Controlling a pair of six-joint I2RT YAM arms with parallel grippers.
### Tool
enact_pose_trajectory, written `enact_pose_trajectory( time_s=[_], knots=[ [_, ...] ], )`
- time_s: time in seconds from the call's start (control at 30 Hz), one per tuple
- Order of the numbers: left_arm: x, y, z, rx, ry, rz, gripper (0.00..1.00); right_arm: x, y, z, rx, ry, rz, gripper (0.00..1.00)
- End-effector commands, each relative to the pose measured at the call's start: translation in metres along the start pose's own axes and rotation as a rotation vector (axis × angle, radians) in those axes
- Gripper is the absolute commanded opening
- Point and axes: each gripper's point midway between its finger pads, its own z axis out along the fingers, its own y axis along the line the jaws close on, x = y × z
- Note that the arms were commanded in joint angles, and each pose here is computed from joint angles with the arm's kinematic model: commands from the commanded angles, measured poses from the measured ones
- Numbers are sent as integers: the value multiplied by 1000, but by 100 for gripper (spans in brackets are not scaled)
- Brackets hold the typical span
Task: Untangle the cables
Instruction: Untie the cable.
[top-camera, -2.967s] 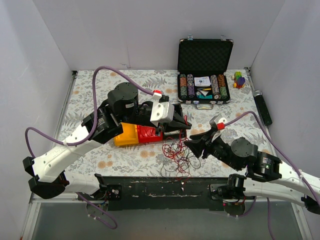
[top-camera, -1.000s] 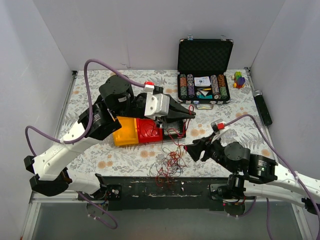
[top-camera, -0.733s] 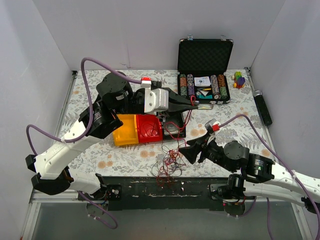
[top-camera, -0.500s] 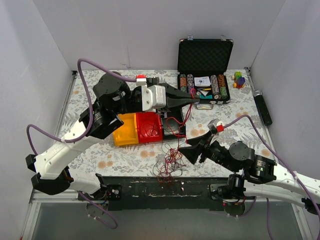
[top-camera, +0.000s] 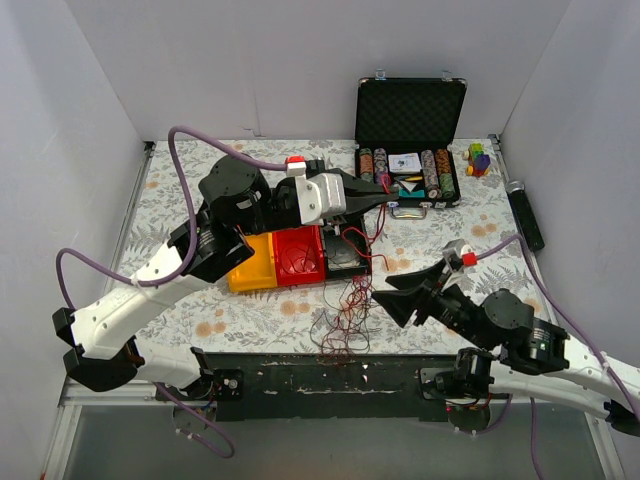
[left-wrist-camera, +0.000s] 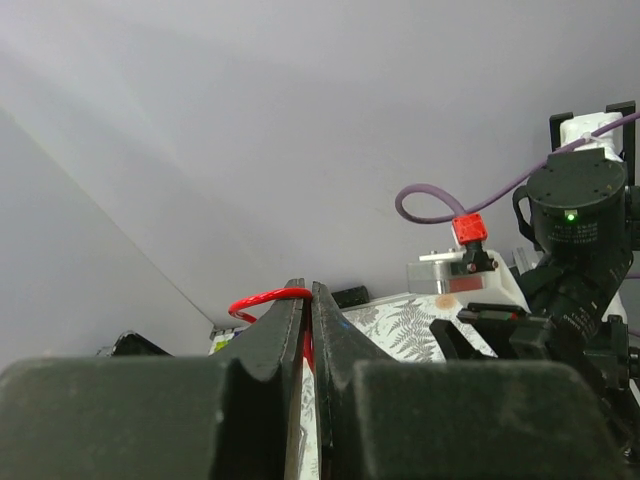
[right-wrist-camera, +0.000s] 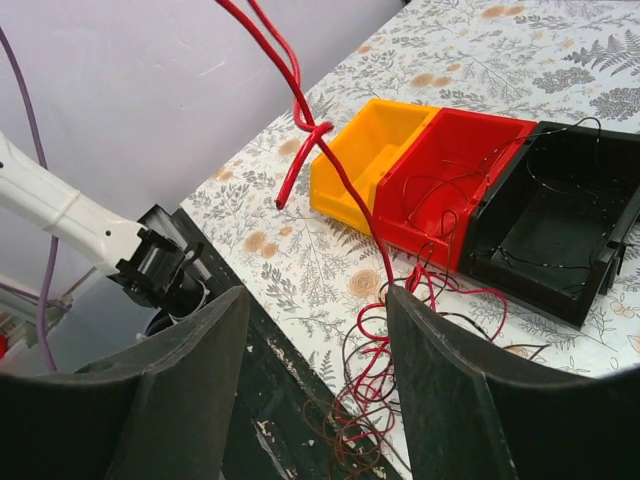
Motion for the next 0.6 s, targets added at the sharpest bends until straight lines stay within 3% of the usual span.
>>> enact_pose_trajectory(
  time_s=[0.0,0.17,0.33,0.57],
  knots=[
    [-23,5,-8,-33,-51,34,0,10,6,13,-12,42,-17,66],
    [-24,4,-7,-25,-55,25,0,16,2,31,46,83,-72,65],
    [-28,1,-9,-18,-61,20,0,4,-10,34,129,42,-96,62],
    [-22,0,-11,-19,-49,31,0,-2,5,15,15,37,-75,61]
  ],
)
